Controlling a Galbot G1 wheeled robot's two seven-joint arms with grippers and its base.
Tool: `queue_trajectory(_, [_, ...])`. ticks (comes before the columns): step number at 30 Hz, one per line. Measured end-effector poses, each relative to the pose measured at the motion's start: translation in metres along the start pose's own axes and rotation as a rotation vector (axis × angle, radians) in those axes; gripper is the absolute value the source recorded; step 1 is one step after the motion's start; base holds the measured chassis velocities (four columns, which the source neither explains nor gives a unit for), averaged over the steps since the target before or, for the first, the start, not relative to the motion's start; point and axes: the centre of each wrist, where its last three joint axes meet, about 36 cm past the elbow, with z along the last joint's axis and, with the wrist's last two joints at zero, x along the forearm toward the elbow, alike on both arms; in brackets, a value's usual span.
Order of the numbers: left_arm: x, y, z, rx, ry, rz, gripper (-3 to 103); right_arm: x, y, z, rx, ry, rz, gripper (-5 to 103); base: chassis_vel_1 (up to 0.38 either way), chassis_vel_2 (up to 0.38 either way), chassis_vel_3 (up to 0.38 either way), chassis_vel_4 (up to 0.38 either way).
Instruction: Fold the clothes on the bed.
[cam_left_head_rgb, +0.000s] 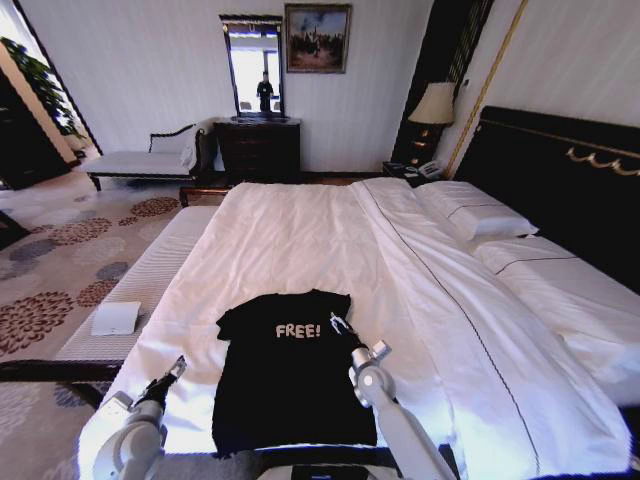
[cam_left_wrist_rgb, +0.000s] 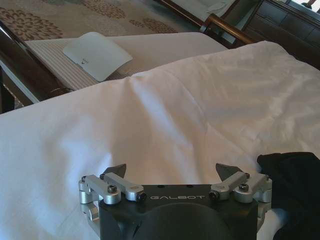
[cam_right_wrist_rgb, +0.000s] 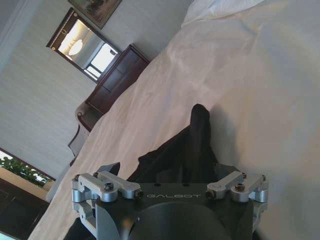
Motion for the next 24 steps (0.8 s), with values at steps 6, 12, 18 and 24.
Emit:
queue_trajectory(6, [0.000, -0.005, 0.007, 0.008, 0.010, 0.003, 100, -0.009, -0.003, -0.007, 0.000, -0.011, 0.008, 100, 0.000, 0.000, 0.000, 0.000])
queue_trajectory(12, [0.001, -0.003, 0.006, 0.012, 0.010, -0.001, 100, -0.010, 0.005, -0.015, -0.010, -0.041, -0.015, 100, 0.000, 0.000, 0.000, 0.000])
queue_trajectory(18, [0.002, -0.001, 0.005, 0.013, 0.010, -0.007, 100, -0.011, 0.007, -0.013, -0.014, -0.051, -0.026, 100, 0.000, 0.000, 0.000, 0.000])
queue_trajectory(24, [0.002, 0.000, 0.007, 0.015, 0.012, -0.009, 100, -0.014, 0.013, -0.006, -0.028, -0.044, -0.046, 100, 0.000, 0.000, 0.000, 0.000])
